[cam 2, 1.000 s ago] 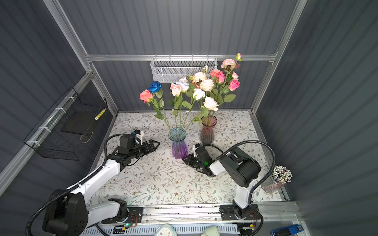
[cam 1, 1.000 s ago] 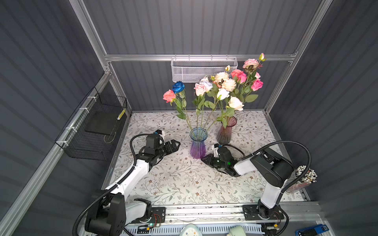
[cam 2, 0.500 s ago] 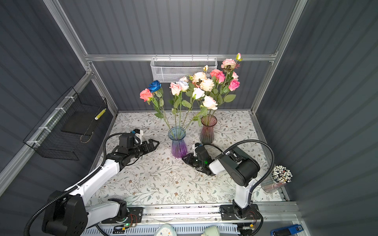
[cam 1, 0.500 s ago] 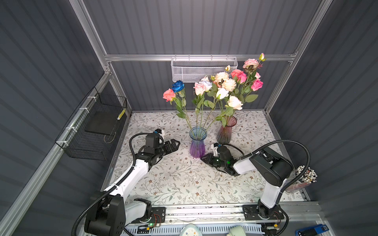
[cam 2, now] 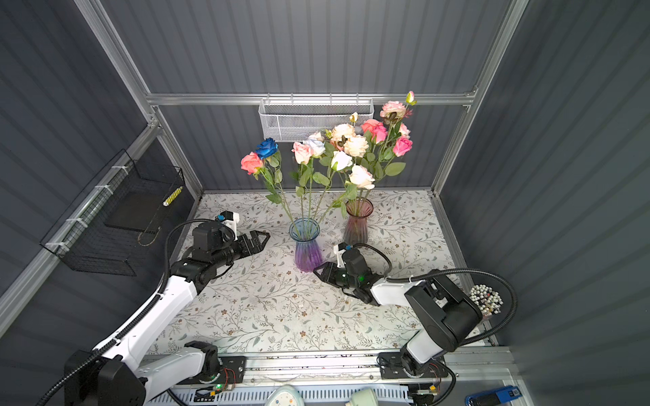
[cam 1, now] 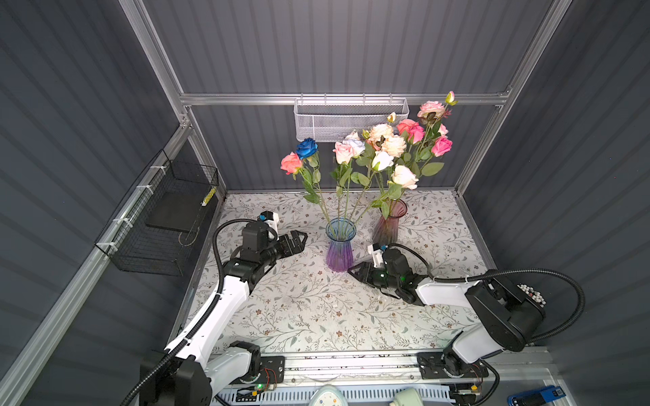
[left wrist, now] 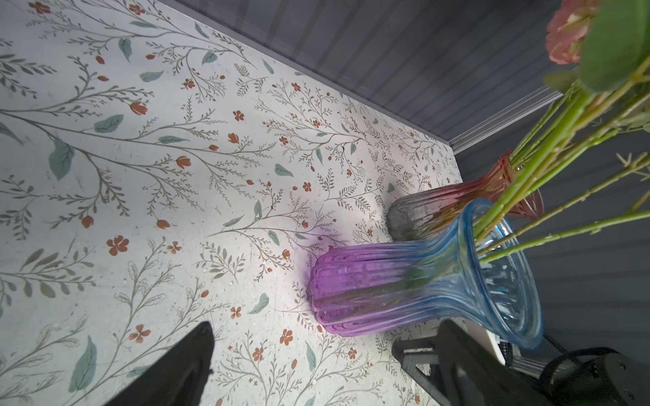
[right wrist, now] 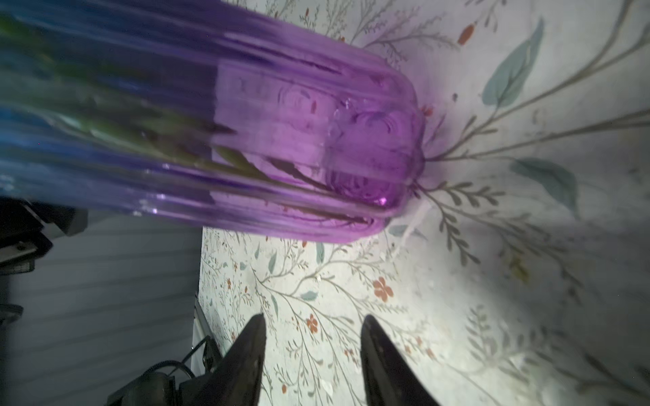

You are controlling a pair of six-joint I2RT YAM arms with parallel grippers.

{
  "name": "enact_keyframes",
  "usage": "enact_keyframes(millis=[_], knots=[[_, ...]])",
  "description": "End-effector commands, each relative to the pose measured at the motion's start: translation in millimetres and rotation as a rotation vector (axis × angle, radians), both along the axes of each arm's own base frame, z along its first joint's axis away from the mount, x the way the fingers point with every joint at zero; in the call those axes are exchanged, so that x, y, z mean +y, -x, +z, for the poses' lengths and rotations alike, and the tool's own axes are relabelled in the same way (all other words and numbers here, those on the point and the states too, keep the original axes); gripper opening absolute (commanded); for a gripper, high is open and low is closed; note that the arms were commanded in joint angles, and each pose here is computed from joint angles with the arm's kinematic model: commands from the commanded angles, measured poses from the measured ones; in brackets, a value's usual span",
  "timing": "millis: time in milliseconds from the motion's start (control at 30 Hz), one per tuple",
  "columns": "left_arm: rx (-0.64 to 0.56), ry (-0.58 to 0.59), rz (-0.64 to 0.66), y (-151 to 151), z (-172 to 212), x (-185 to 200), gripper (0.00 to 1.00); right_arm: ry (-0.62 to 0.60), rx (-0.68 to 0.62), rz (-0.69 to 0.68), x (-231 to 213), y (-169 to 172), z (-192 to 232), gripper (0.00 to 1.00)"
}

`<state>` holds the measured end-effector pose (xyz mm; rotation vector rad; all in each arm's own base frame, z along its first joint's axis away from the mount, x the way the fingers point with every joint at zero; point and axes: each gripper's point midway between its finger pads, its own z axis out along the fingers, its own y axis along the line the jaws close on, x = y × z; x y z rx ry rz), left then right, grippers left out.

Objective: Arrange the flowers into the vase

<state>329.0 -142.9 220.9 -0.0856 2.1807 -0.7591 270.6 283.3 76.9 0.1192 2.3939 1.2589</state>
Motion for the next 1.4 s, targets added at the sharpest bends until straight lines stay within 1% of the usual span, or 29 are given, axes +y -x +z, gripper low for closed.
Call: enact_keyframes(millis=[0,100,167,200,233,267,300,367,400,433,467,567,633,700,767,833,900,933,967,1033,1100,1167,1233,1300,1333,1367], knots=[[-0.065,-0.04,-0.008,5.9,27.5,4.6,0.99,0.055,0.027,0.021,-15.8,19.2,-11.7,0.49],[-0.085,-0.072,-0.002,11.2,41.0,10.1,1.0,0.114,0.002,-0.01,-36.1,29.4,-9.5,0.53],[-0.091,-0.102,0.045,12.3,47.2,20.3,1.0,0.155,-0.026,-0.036,-52.6,35.9,-2.0,0.6],[-0.095,-0.124,0.069,13.1,48.5,26.1,1.0,0.178,-0.04,-0.05,-60.9,38.3,2.1,0.65],[-0.096,-0.147,0.103,12.7,48.8,33.3,1.0,0.193,-0.075,-0.067,-68.9,39.3,12.2,0.73],[-0.083,-0.168,0.16,11.9,47.0,43.5,1.0,0.232,-0.108,-0.091,-80.2,40.0,19.8,0.98],[-0.062,-0.19,0.225,11.2,44.0,54.6,1.0,0.284,-0.143,-0.132,-94.4,37.7,29.4,0.99],[-0.024,-0.205,0.332,8.5,33.8,70.4,1.0,0.37,-0.233,-0.218,-119.7,30.1,55.4,0.99],[0.001,-0.189,0.385,7.5,27.1,76.1,0.99,0.409,-0.281,-0.259,-130.5,24.8,69.9,0.99],[-0.001,-0.168,0.416,4.2,21.2,78.0,1.0,0.442,-0.33,-0.303,-140.3,19.6,86.9,0.99],[-0.034,-0.144,0.383,-0.9,18.4,70.5,1.0,0.466,-0.376,-0.328,-146.0,15.0,102.3,0.99],[-0.161,-0.1,0.308,-13.8,14.5,54.9,1.0,0.547,-0.494,-0.333,-151.3,2.6,139.3,0.99],[-0.243,-0.154,0.272,-18.1,13.4,53.7,1.0,0.604,-0.537,-0.376,-158.4,-7.8,153.4,0.99],[-0.297,-0.241,0.262,-21.5,7.5,58.5,1.0,0.708,-0.556,-0.432,-172.8,-17.4,162.8,0.99],[-0.337,-0.321,0.25,-25.3,-2.5,61.9,1.0,0.816,-0.59,-0.426,-181.7,-26.4,170.1,0.99],[-0.353,-0.368,0.259,-27.9,-13.9,66.3,1.0,0.837,-0.646,-0.47,-191.8,-28.5,182.2,0.99],[-0.357,-0.437,0.289,-29.8,-26.1,76.0,1.0,0.824,-0.743,-0.566,-205.7,-26.7,198.2,0.99],[-0.349,-0.477,0.322,-30.4,-33.3,84.3,1.0,0.822,-0.779,-0.643,-218.3,-24.4,206.0,0.99],[-0.349,-0.515,0.344,-30.8,-39.9,90.8,1.0,0.835,-0.829,-0.677,-226.6,-24.9,210.8,0.99],[-0.353,-0.591,0.366,-31.6,-52.5,99.9,1.0,0.882,-0.898,-0.684,-235.8,-31.2,208.9,0.99],[-0.363,-0.656,0.397,-33.0,-67.5,109.0,1.0,0.889,-0.921,-0.664,-241.5,-42.2,198.5,0.99],[-0.39,-0.698,0.409,-34.9,-87.5,112.8,1.0,0.869,-0.892,-0.658,-254.5,-58.3,177.4,0.99],[-0.399,-0.705,0.431,-37.3,-105.6,115.8,1.0,0.884,-0.857,-0.631,-265.1,-74.2,148.9,0.99],[-0.455,-0.745,0.409,-45.0,-106.3,112.8,1.0,0.949,-0.851,-0.6,-272.3,-85.7,127.8,0.99],[-0.447,-0.755,0.37,-47.8,-109.9,108.4,0.99,0.944,-0.831,-0.614,-277.8,-88.6,117.8,0.99],[-0.432,-0.759,0.349,-51.6,-112.9,108.8,1.0,0.91,-0.813,-0.611,-279.9,-89.8,108.6,0.99]])
